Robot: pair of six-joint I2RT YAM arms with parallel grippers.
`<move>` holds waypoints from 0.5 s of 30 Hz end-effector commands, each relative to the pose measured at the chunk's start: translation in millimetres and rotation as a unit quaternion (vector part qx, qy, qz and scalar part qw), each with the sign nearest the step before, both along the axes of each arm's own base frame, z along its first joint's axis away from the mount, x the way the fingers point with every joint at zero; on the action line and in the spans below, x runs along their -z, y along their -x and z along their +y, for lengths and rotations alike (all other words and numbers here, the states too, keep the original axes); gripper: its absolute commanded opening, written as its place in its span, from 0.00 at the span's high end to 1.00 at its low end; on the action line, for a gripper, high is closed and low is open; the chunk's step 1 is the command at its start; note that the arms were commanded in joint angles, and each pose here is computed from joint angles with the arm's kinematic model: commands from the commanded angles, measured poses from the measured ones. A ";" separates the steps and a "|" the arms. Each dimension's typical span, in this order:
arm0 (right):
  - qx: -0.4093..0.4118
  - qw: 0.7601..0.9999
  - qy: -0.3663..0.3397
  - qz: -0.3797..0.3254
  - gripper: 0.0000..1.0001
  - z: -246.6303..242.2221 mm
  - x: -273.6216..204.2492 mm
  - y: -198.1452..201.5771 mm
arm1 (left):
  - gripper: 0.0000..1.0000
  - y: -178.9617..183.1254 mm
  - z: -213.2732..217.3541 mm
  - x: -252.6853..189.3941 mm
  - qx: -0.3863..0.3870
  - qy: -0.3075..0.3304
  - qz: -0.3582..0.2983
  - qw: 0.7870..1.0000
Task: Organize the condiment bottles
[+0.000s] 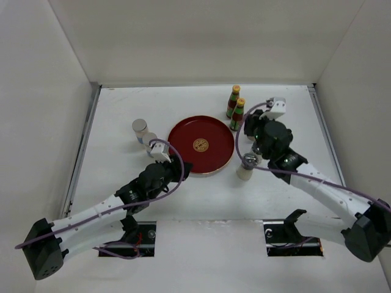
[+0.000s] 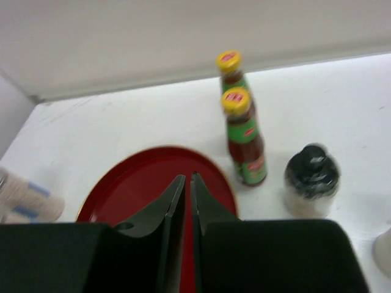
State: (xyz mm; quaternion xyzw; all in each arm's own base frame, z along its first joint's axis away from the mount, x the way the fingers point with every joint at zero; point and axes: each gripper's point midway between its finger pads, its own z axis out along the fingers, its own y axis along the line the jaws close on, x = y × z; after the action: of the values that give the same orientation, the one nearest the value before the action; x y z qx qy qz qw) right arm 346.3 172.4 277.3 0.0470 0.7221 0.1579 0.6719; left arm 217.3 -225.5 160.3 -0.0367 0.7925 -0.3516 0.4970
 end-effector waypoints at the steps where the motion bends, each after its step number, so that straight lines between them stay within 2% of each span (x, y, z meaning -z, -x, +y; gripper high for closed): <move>1: 0.032 0.999 0.011 0.026 0.79 -12.7 -15.5 -28.8 | 0.79 -7.2 -11.8 -22.1 0.005 0.035 -0.045 0.998; 5: 0.034 0.997 0.051 0.036 0.42 -9.9 -13.8 -61.1 | 0.83 -10.5 -20.6 -14.9 0.010 0.040 -0.053 0.998; 6: 0.033 0.997 0.061 0.039 0.37 -8.4 -13.0 -68.3 | 0.83 -11.7 -23.0 -12.5 0.011 0.041 -0.055 0.998; 8: 0.035 0.996 0.076 0.043 0.34 -6.8 -9.0 -83.9 | 0.81 -10.8 -31.9 -10.1 0.020 0.040 -0.059 0.997; 15: 0.058 0.990 0.104 0.070 0.33 -15.3 18.0 -126.6 | 0.77 -3.7 -59.6 -17.1 0.039 0.020 -0.115 0.992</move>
State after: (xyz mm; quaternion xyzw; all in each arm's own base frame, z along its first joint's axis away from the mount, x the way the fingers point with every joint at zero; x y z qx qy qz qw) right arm 458.2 160.6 237.5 0.0300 0.7900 0.0407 0.6110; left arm 213.0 -276.3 138.9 0.0279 0.7754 -0.3654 0.5143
